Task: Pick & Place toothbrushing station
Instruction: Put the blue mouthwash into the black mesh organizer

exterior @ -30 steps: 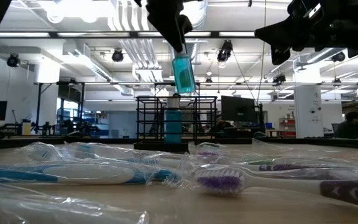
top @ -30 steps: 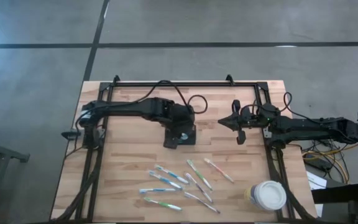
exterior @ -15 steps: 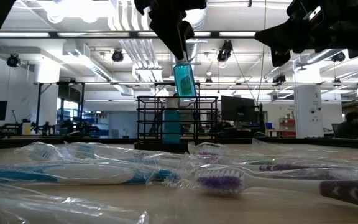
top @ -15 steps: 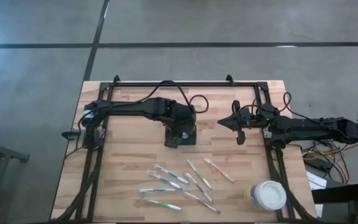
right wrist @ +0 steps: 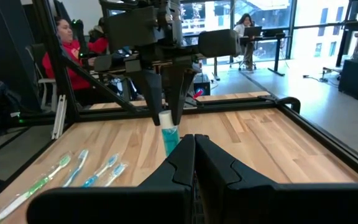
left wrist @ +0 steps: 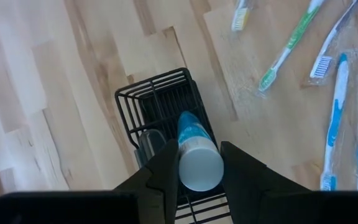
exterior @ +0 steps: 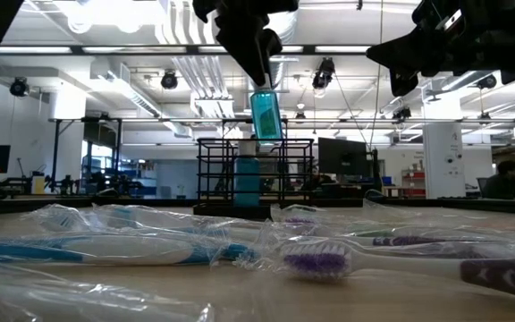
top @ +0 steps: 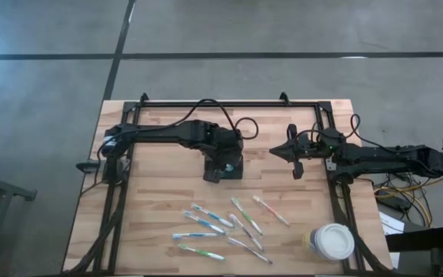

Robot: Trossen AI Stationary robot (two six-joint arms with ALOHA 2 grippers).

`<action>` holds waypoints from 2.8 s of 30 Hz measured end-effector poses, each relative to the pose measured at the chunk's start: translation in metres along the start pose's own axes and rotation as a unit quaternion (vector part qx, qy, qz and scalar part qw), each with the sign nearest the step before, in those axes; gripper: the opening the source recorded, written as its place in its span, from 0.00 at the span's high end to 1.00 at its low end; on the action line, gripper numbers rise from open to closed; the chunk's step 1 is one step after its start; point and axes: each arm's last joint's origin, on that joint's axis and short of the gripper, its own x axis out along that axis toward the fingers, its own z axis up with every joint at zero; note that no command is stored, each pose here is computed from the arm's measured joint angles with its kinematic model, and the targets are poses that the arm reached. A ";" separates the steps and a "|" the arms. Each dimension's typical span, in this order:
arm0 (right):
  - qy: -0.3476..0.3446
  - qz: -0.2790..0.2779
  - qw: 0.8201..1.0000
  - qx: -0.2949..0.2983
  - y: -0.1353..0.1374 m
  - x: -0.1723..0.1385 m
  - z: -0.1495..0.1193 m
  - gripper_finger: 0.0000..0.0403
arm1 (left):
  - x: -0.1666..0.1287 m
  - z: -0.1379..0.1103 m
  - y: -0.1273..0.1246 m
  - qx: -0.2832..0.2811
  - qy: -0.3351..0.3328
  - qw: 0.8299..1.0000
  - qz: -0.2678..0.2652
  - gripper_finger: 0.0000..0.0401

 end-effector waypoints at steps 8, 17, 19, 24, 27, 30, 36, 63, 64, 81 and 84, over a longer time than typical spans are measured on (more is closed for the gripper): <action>0.000 0.000 1.000 -0.002 0.000 0.000 0.000 0.98 | 0.000 0.000 0.000 0.013 0.001 1.000 0.000 0.75; 0.003 0.000 1.000 -0.001 0.000 0.000 -0.001 0.98 | -0.008 0.004 0.002 0.014 -0.009 1.000 0.007 0.75; 0.003 0.000 1.000 -0.001 0.000 0.000 -0.001 0.98 | -0.010 0.005 0.002 0.015 -0.012 1.000 0.008 0.75; 0.003 0.000 1.000 -0.004 0.000 0.000 -0.001 0.98 | -0.010 0.001 0.001 0.025 0.005 1.000 0.001 0.75; 0.003 0.000 1.000 -0.003 0.000 0.000 -0.001 0.98 | -0.009 0.001 0.000 0.035 0.008 0.999 -0.001 0.75; 0.005 0.000 1.000 -0.003 0.000 0.000 -0.001 0.98 | -0.007 0.000 0.000 0.042 0.011 0.999 -0.003 0.75; 0.007 0.000 1.000 -0.002 0.000 0.000 -0.001 0.98 | -0.005 -0.001 0.000 0.064 0.013 0.998 0.001 0.75; 0.012 -0.001 1.000 -0.006 0.000 0.000 -0.003 0.98 | 0.009 -0.007 -0.001 0.099 0.026 0.995 0.004 0.75; 0.012 -0.001 1.000 -0.006 0.000 0.000 -0.003 0.98 | 0.011 -0.007 -0.001 0.100 0.028 0.995 0.003 0.75; 0.013 -0.001 1.000 -0.006 0.000 0.000 -0.003 0.98 | 0.036 -0.015 -0.003 0.111 0.028 0.993 0.003 0.75; 0.013 -0.001 1.000 -0.006 0.000 0.000 -0.003 0.98 | 0.041 -0.015 -0.003 0.115 0.021 0.993 0.007 0.75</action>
